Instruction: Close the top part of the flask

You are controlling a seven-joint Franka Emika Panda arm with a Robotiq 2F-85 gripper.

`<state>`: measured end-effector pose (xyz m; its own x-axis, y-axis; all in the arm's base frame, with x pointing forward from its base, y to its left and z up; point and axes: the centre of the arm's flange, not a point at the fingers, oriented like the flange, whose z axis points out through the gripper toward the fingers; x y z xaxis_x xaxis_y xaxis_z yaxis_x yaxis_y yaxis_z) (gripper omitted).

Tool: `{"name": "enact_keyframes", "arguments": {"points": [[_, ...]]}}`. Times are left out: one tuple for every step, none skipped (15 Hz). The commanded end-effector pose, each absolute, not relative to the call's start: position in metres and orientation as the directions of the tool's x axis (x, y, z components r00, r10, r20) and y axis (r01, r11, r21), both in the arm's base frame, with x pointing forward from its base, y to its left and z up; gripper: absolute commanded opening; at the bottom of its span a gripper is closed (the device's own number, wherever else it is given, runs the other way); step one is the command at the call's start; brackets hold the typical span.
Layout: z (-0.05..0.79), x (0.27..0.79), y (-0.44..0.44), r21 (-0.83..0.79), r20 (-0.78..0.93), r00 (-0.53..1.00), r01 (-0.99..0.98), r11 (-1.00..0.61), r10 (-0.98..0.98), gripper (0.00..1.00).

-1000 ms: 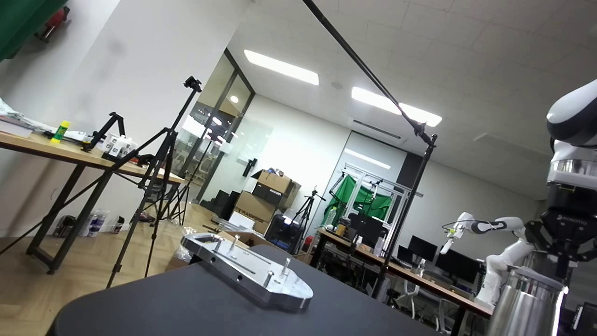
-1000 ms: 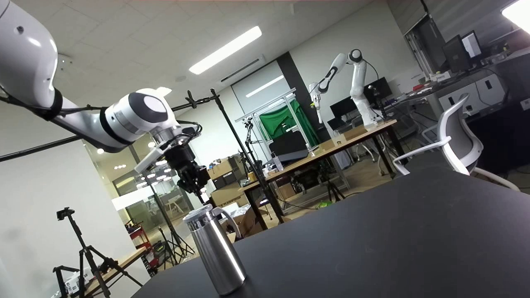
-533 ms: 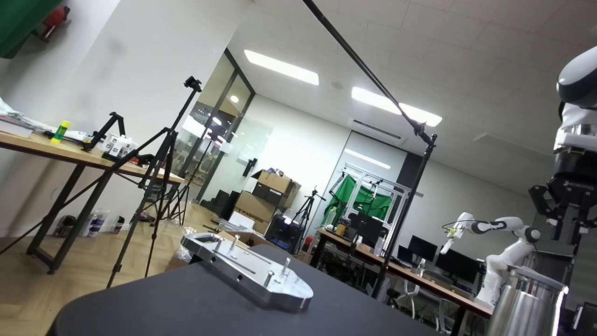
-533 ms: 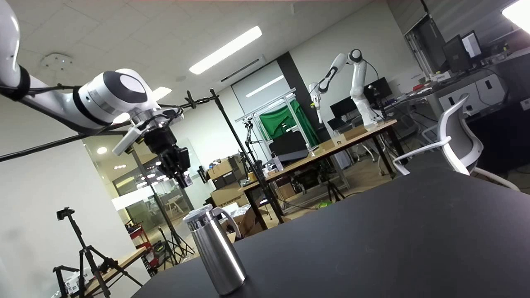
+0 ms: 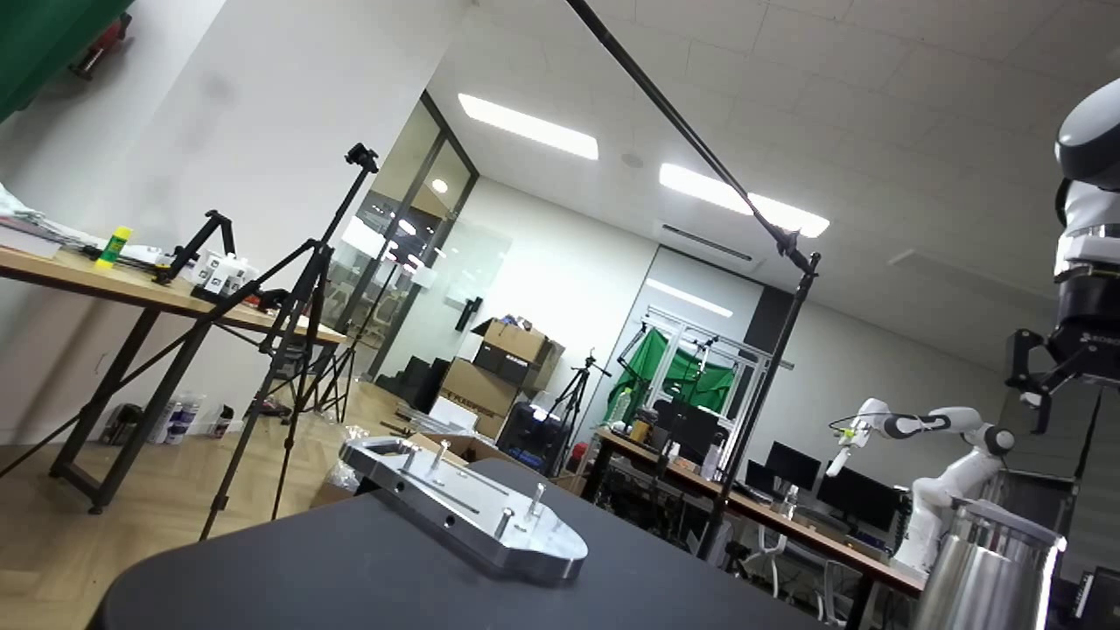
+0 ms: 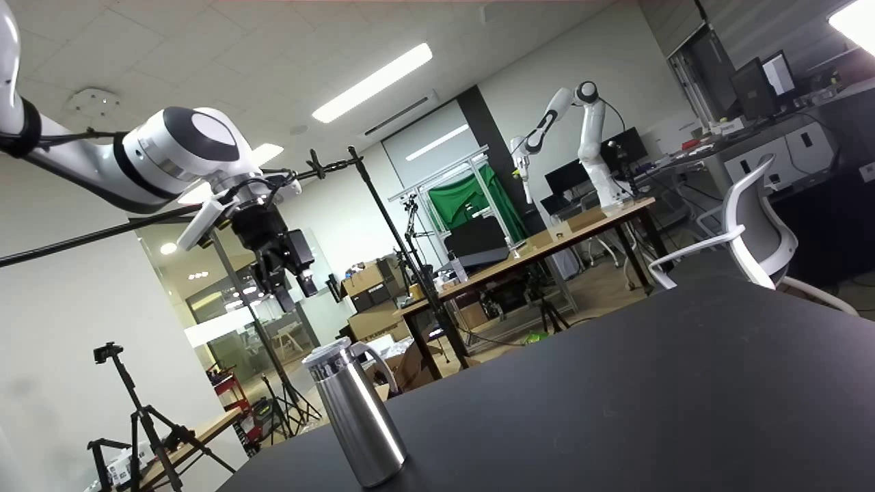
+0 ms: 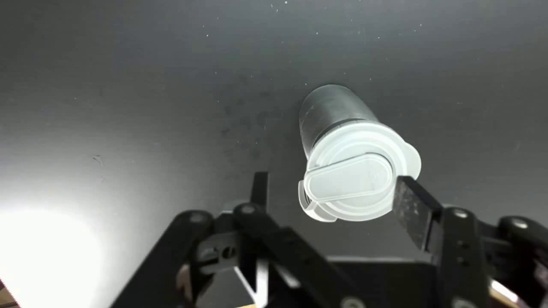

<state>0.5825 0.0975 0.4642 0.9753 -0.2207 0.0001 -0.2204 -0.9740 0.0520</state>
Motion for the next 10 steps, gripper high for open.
{"name": "enact_keyframes", "arguments": {"points": [[0.469,0.577,0.093,0.051,-0.025,0.973,-0.228,-0.972,-0.23,1.0],[0.469,0.577,0.093,0.052,-0.029,0.973,-0.228,-0.972,-0.23,1.0],[0.469,0.576,0.093,0.054,-0.037,0.973,-0.227,-0.972,-0.229,1.0],[0.468,0.576,0.093,0.056,-0.048,0.973,-0.224,-0.973,-0.226,1.0],[0.467,0.575,0.093,0.057,-0.06,0.973,-0.221,-0.974,-0.224,1.0],[0.466,0.574,0.093,0.061,-0.077,0.972,-0.216,-0.975,-0.22,1.0],[0.465,0.573,0.093,0.067,-0.092,0.969,-0.222,-0.973,-0.227,1.0],[0.464,0.569,0.093,0.067,-0.121,0.968,-0.213,-0.975,-0.22,1.0],[0.457,0.573,0.096,0.072,-0.084,0.972,-0.214,-0.974,-0.22,1.0],[0.456,0.571,0.096,0.073,-0.1,0.971,-0.211,-0.975,-0.217,1.0]]}}
